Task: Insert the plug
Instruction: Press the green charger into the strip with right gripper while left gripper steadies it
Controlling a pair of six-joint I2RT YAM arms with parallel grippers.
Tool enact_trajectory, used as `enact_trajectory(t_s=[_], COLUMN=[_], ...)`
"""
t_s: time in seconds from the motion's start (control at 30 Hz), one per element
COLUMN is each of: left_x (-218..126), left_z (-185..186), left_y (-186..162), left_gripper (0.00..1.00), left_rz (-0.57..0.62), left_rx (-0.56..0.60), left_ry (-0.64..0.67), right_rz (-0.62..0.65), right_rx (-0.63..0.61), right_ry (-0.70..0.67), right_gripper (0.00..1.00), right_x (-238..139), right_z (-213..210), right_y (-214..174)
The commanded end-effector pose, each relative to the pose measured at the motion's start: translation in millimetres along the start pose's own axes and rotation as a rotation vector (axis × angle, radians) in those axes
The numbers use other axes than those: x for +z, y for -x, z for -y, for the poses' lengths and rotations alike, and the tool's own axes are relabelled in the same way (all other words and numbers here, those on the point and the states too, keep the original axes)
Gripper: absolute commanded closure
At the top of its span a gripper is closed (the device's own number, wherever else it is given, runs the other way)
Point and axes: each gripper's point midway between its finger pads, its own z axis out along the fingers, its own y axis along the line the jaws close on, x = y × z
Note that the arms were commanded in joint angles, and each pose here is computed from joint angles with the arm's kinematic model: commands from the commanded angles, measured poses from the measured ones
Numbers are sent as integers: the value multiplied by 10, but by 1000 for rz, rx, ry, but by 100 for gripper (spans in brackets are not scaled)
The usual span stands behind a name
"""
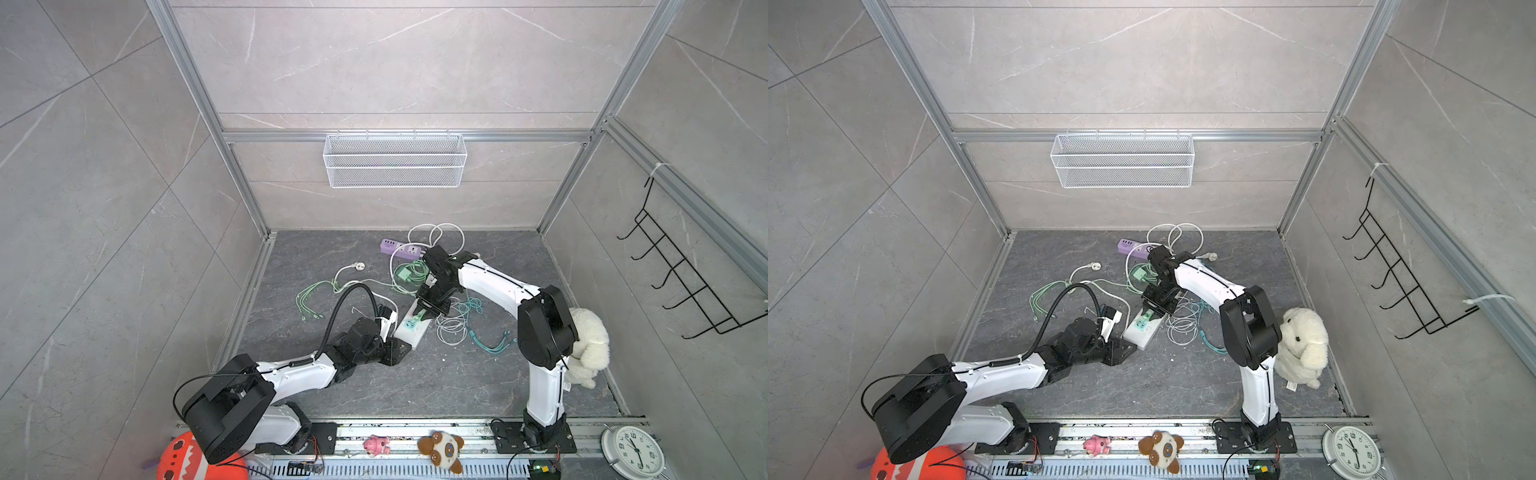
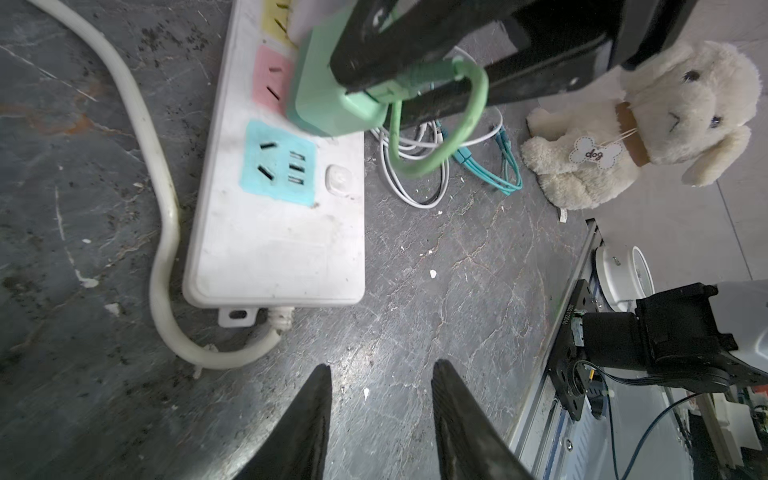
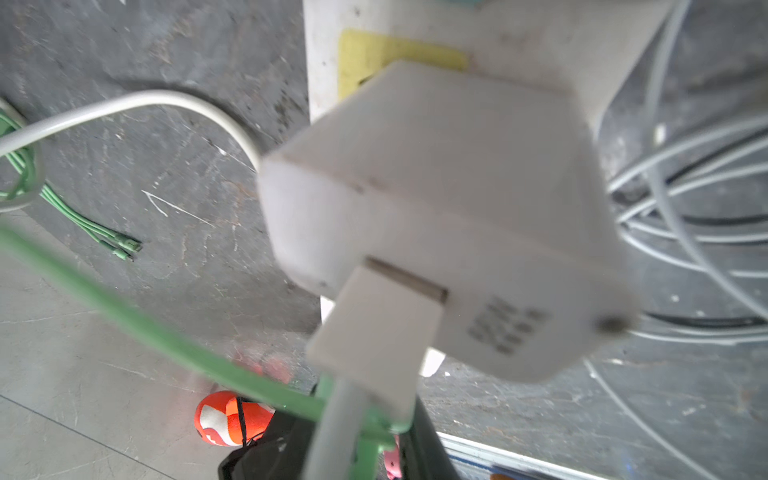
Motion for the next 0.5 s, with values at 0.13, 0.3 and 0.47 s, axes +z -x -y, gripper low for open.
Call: enact_trajectory(t_s=[0.13, 0.3, 0.47], left_x=[8, -36, -54], left_z=[17, -248, -526], left_y=[220, 363, 568], left_gripper=[55, 52, 53], left_rz=[70, 132, 186], left_rx=[75, 99, 73], left_ry=[32, 185, 265], right_rz=[-102, -105, -119], right_rx=[61, 53, 49], right_ry=[-130, -125, -122], right_gripper=[100, 100, 100], right_x=[434, 406, 344], right_z=[379, 320, 250], right_y=[106, 161, 240])
